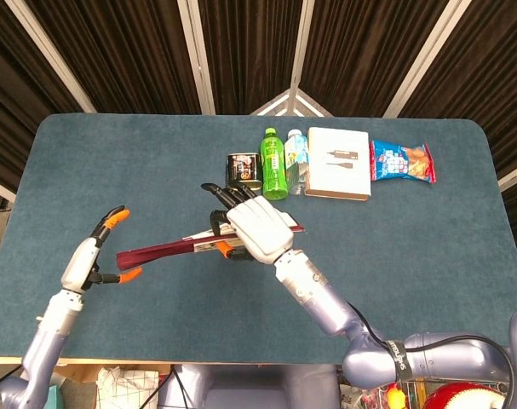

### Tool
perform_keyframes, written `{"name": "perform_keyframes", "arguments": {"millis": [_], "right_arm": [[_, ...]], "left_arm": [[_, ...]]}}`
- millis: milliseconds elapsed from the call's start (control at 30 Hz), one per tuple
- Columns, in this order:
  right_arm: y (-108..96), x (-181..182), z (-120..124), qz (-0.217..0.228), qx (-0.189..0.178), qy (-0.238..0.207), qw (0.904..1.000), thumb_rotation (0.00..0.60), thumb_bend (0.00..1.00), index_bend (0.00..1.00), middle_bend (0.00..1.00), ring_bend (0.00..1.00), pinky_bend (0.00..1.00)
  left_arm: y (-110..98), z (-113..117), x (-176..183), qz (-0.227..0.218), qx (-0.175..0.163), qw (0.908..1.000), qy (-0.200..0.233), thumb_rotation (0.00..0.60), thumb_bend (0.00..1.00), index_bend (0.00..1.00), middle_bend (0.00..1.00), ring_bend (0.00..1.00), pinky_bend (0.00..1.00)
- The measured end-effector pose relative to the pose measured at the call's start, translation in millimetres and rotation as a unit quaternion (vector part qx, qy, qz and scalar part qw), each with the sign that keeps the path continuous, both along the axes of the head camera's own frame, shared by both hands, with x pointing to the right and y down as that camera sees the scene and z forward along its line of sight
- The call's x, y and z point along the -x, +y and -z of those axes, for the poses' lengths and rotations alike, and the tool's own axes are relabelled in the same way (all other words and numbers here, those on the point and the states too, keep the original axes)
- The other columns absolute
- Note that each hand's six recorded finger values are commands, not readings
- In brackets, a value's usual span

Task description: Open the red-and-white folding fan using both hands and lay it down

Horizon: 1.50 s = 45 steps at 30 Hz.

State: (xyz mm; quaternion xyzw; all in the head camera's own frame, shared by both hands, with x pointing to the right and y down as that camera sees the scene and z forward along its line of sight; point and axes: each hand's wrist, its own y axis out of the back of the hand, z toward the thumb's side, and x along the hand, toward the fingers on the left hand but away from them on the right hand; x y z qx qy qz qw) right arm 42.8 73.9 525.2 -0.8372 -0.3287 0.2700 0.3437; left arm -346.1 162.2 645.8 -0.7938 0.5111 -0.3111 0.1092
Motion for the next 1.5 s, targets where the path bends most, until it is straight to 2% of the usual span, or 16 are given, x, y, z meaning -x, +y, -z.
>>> {"name": "perform_keyframes", "arguments": {"millis": [300, 500, 700, 1000, 1233, 1300, 1500], "right_arm": [[3, 3, 1, 0.004, 0.004, -0.008, 1.0000, 0.600, 0.45, 0.90, 0.14, 0.22, 0.14], [3, 1, 2, 0.001, 0.004, -0.007, 1.0000, 0.600, 0.45, 0.90, 0.14, 0.22, 0.14], [2, -5, 2, 0.001, -0.001, 0.004, 1.0000, 0.600, 0.45, 0.90, 0.14, 0.22, 0.14], [3, -8, 5, 0.004, 0.004, -0.001, 1.0000, 0.600, 0.45, 0.90, 0.14, 0.22, 0.14], [4, -9, 10, 0.008, 0.003, -0.002, 1.0000, 0.600, 0.45, 0.90, 0.14, 0.22, 0.14], [5, -10, 11, 0.008, 0.003, -0.003, 1.0000, 0.600, 0.45, 0.90, 0.14, 0.22, 0.14], [6, -11, 12, 0.010, 0.004, -0.002, 0.9999, 0.600, 0.45, 0.90, 0.14, 0.22, 0.14]], "left_arm": [[-4, -24, -44, -0.005, 0.006, 0.9967, 0.081, 0.600, 0.16, 0.14, 0.00, 0.00, 0.00], [-6, -32, -72, -0.015, -0.008, 0.9924, 0.122, 0.600, 0.15, 0.16, 0.00, 0.00, 0.00], [-5, -35, -97, -0.018, -0.001, 0.9852, 0.170, 0.600, 0.15, 0.19, 0.03, 0.00, 0.00], [-6, -39, -127, -0.027, 0.023, 0.9748, 0.220, 0.600, 0.15, 0.19, 0.05, 0.00, 0.00], [-14, -48, -150, -0.033, 0.048, 0.9706, 0.233, 0.600, 0.15, 0.20, 0.06, 0.00, 0.00], [-16, -51, -156, -0.037, 0.057, 0.9697, 0.235, 0.600, 0.18, 0.23, 0.07, 0.00, 0.00], [-26, -56, -177, -0.039, 0.075, 0.9655, 0.247, 0.600, 0.37, 0.37, 0.11, 0.00, 0.01]]}}
